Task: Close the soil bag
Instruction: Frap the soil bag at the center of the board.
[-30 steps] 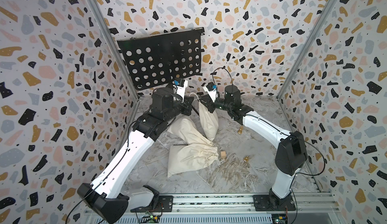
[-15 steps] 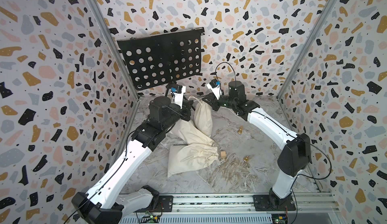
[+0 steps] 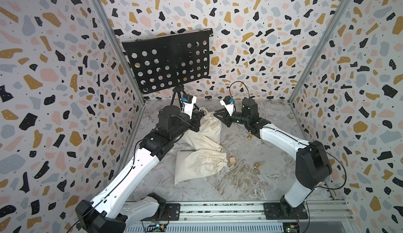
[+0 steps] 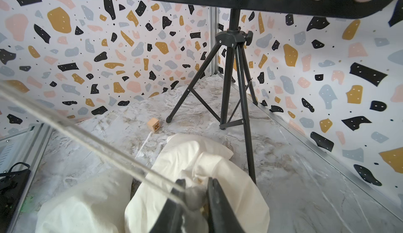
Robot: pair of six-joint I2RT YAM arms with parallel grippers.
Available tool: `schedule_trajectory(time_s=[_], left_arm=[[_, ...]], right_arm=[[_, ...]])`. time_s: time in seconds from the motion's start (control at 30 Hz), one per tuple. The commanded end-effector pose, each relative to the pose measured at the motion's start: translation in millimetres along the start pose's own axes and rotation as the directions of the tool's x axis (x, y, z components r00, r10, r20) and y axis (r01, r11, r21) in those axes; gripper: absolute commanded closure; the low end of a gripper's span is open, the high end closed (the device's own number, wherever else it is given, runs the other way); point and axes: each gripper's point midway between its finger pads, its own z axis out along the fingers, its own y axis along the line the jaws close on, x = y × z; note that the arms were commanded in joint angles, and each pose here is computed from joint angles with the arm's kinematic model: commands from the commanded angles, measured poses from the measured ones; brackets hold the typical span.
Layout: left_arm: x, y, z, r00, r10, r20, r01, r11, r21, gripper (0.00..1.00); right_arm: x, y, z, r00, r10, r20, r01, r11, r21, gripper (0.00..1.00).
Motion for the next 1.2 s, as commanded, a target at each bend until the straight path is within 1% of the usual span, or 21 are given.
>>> schedule_trajectory(time_s=[0.0,0.13,0.23,0.4,0.5,0.67,0.83,0.93,1.07,1.17], left_arm=[[-150,-54,-106,0.864,0.062,0.499,-0.131,0.986,0.104,1.0],[-140,-56,-92,0.888,0.041,0.458,-0.12,0.982,0.146,1.0],[-130,-54,-81,0.905,0.025,0.425,-0.104,0.981,0.162,1.0],[-122,-51,-66,0.921,0.015,0.39,-0.088,0.981,0.17,1.0],[-118,-50,-61,0.926,0.014,0.378,-0.085,0.981,0.172,1.0],[-117,-48,-56,0.93,0.02,0.368,-0.086,0.983,0.165,1.0],[-113,-44,-43,0.939,0.016,0.343,-0.075,0.984,0.16,1.0],[-111,-43,-40,0.942,0.012,0.336,-0.07,0.985,0.159,1.0],[-114,-43,-42,0.94,0.008,0.34,-0.067,0.985,0.161,1.0],[-115,-46,-44,0.94,0.004,0.342,-0.067,0.983,0.174,1.0]], right_arm=[[55,-71,-38,0.981,0.151,-0.125,-0.105,0.943,0.316,0.7],[20,-37,-44,0.996,0.072,-0.059,-0.057,0.972,0.227,0.62],[3,-20,-49,1.0,0.024,-0.017,-0.02,0.982,0.189,0.52],[-8,3,-42,0.999,-0.013,0.033,0.009,0.995,0.103,0.36],[-12,23,-30,0.998,-0.035,0.052,0.033,0.999,0.035,0.31],[-34,53,-26,0.991,-0.065,0.115,0.072,0.996,-0.056,0.28],[-54,69,-44,0.984,-0.103,0.143,0.113,0.992,-0.06,0.26],[-65,89,-50,0.98,-0.129,0.153,0.147,0.982,-0.116,0.26],[-78,110,-49,0.975,-0.144,0.167,0.171,0.971,-0.165,0.25],[-87,114,-42,0.974,-0.148,0.169,0.178,0.969,-0.174,0.28]])
